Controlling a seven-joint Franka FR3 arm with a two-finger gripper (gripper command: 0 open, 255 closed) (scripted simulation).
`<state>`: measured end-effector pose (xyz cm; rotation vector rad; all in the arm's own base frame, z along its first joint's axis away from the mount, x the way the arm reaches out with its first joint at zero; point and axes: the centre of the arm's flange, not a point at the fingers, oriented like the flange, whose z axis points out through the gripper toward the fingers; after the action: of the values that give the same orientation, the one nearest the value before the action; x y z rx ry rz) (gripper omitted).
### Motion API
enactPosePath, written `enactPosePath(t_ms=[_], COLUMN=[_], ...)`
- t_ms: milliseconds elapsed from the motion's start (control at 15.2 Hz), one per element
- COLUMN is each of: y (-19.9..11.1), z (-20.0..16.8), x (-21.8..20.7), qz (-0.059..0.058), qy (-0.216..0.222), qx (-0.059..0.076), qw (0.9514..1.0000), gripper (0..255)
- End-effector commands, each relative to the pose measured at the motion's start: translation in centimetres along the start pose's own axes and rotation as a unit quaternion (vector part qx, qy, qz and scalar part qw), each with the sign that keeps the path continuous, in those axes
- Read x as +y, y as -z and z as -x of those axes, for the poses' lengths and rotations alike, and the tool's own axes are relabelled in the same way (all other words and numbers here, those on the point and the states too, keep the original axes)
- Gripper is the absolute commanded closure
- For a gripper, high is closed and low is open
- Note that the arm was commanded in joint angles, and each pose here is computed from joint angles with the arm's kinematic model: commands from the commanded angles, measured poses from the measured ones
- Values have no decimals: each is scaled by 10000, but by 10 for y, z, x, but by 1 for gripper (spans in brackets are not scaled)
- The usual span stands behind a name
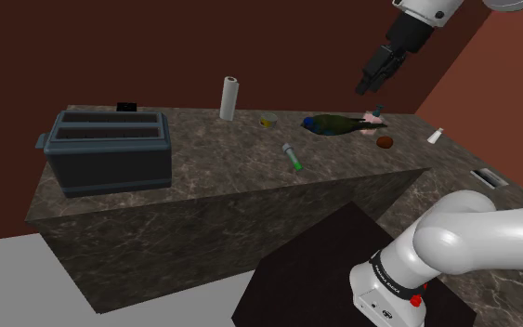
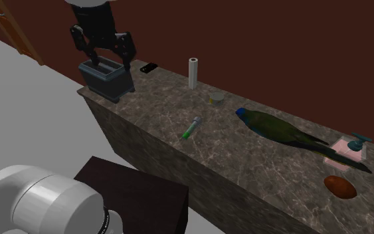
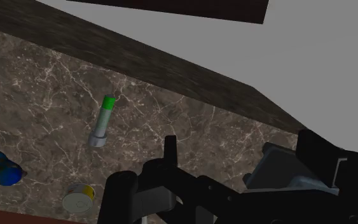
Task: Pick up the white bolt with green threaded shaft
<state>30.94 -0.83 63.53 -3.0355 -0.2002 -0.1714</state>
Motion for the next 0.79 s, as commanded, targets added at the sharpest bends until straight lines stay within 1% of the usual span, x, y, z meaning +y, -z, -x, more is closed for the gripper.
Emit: enactPosePath(t_ms=[0, 726], y=[0, -124], z=[0, -51], x=[0, 54], qz=[0, 121], qy=[0, -577], qx=[0, -26], qw=[10000, 9983], gripper=[0, 0])
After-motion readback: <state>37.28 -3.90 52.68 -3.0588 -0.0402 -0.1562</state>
